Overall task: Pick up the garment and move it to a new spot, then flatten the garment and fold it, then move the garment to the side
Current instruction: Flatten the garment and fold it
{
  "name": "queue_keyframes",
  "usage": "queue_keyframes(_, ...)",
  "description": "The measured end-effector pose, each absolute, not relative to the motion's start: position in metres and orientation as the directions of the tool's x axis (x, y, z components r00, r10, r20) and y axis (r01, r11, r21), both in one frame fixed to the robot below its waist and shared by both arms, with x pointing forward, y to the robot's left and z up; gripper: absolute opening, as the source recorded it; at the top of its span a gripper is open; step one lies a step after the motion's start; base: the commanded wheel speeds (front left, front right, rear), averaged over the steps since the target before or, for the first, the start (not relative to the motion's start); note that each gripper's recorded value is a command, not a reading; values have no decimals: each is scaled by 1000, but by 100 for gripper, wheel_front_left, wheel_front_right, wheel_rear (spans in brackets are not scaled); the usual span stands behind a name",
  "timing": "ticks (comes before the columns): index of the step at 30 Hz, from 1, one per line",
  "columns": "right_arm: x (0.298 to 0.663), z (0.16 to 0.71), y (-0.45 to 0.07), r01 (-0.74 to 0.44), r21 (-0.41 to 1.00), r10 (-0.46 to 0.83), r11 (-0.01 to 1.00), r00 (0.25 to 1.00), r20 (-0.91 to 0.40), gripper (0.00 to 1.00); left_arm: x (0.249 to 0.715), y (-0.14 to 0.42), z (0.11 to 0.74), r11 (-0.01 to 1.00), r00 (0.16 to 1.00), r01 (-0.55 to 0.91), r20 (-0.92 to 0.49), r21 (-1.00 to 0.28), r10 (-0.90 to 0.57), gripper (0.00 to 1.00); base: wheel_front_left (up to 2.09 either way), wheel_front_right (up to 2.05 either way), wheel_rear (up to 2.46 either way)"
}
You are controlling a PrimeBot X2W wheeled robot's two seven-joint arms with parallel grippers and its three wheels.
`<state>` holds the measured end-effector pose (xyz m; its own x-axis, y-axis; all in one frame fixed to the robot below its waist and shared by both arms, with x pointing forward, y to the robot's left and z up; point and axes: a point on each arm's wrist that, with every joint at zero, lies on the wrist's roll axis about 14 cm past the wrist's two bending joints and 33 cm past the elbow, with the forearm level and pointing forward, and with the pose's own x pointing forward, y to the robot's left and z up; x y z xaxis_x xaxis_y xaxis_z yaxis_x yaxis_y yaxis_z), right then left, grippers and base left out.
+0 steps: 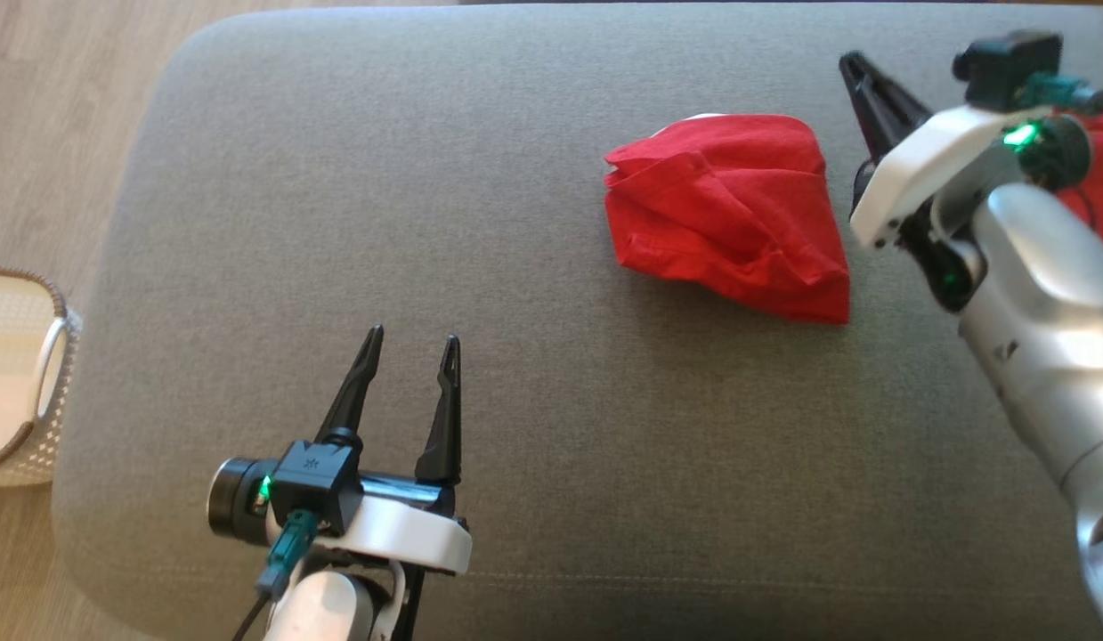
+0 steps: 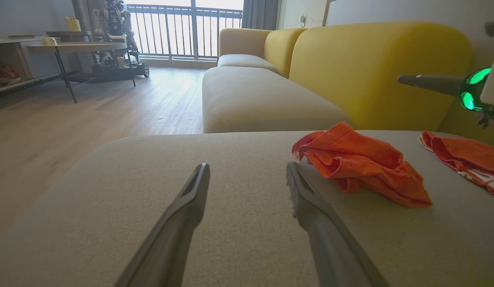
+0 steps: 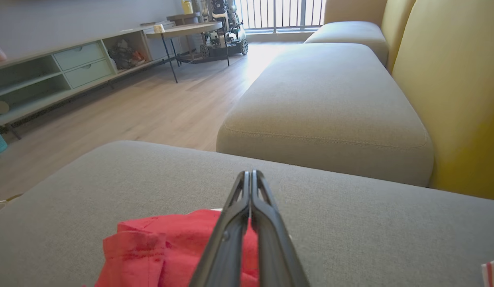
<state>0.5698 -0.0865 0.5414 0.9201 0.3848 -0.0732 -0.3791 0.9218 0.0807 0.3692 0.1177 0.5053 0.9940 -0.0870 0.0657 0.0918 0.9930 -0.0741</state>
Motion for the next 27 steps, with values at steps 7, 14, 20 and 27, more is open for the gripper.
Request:
queue_keyframes(7,542,478,-50,-472,5,463,882,861,-209,0,364,130,503,996,997,52,54,-78,-48,100,0,0,0)
queue_keyframes(14,521,446,-10,-560,12,541,828,793,-280,0,359,139,501,997,999,19,44,-77,-15,100,0,0,0)
queue_keyframes(20,493,430,13,-629,36,604,777,728,-325,0,359,138,503,997,999,20,50,-78,-16,100,0,0,0)
queue_keyframes(27,463,428,27,-654,126,656,746,688,-311,0,360,133,507,996,997,35,65,-83,-29,100,0,0,0)
